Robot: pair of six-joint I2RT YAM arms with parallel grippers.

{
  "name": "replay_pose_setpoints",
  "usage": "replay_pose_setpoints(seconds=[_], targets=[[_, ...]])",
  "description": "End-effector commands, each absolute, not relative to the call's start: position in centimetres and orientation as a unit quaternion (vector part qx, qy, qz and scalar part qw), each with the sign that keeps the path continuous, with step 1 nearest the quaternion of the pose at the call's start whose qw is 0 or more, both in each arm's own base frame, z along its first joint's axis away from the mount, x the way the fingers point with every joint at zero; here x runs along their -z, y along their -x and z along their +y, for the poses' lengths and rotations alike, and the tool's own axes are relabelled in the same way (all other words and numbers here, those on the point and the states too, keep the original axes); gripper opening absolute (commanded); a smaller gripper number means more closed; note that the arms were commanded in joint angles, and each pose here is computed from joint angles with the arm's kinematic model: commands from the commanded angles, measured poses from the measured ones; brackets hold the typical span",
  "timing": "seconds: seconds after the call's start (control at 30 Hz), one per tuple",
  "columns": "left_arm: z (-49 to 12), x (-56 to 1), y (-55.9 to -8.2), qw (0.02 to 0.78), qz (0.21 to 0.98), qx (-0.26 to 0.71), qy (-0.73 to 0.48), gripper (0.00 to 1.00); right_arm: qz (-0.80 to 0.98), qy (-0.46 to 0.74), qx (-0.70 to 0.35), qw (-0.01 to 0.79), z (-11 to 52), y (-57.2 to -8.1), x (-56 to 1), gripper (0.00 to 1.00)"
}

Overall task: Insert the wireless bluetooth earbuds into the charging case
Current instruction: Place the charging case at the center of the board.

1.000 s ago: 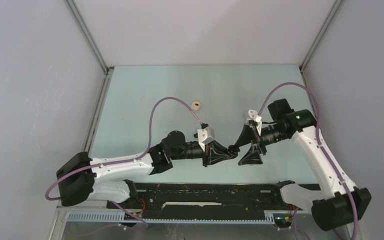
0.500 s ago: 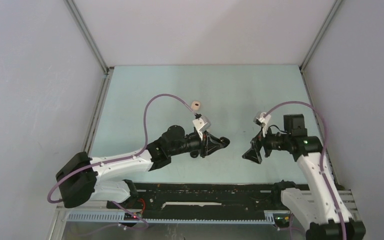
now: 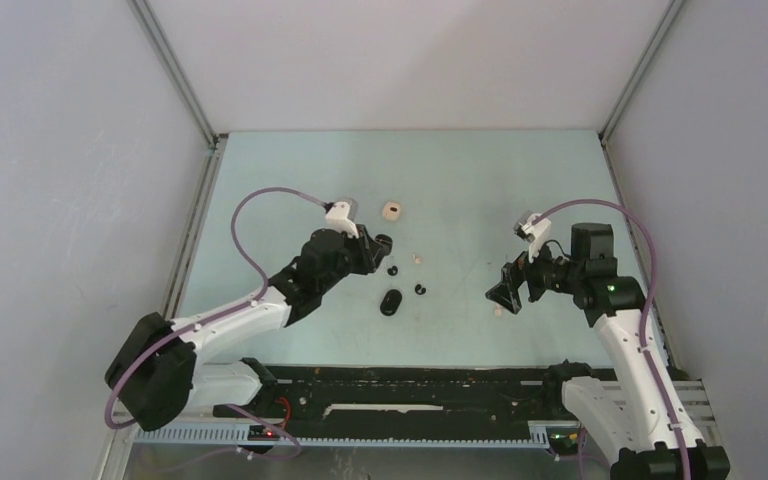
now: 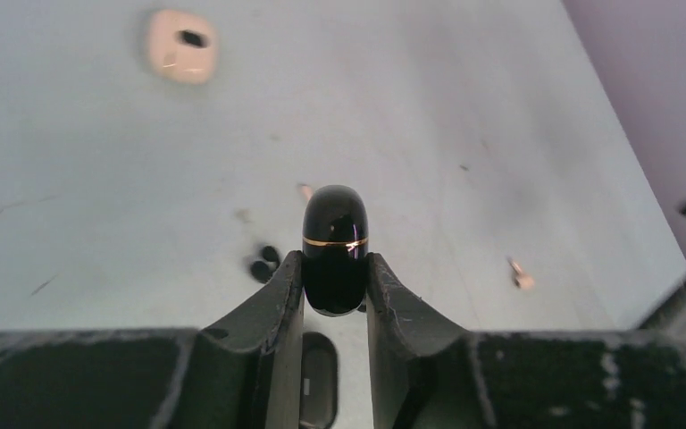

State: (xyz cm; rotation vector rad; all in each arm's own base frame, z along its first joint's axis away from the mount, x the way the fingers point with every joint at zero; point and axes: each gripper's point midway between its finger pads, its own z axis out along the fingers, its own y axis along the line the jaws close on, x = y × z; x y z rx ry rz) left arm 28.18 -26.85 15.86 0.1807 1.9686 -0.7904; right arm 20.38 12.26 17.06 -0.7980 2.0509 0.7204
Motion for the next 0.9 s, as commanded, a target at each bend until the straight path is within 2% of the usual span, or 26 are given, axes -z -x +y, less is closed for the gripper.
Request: replay_pose_setpoints(seconds=[0.0,0.17,0.33,0.73,0.87], targets=[[-23.6,-15.4,-31.2,0.515,0.806,0.286,0.056,0.06,0.799,0.323,-0.293,0.415,12.6,-20.6,-17.5,0.97],[-21.7,-13.1,-33.0,0.504,0.82,0.253,0.095,0.12,0.796,0.33,-0.298,0.411,12.8,-20.3,-17.3,0.99],[-21.4,-10.4,-33.6,0.462,0.835,0.273,0.122,0.16,0.796,0.335,-0.299,0.407,12.9,-20.4,-17.1,0.99],[-20.9,-6.8,-33.4,0.425,0.839,0.301,0.158,0.19,0.793,0.343,-0.309,0.399,13.4,-20.1,-16.9,1.0],[-20.6,-5.9,-33.3,0.413,0.844,0.299,0.168,0.25,0.794,0.342,-0.308,0.397,13.3,-20.1,-16.8,1.0]])
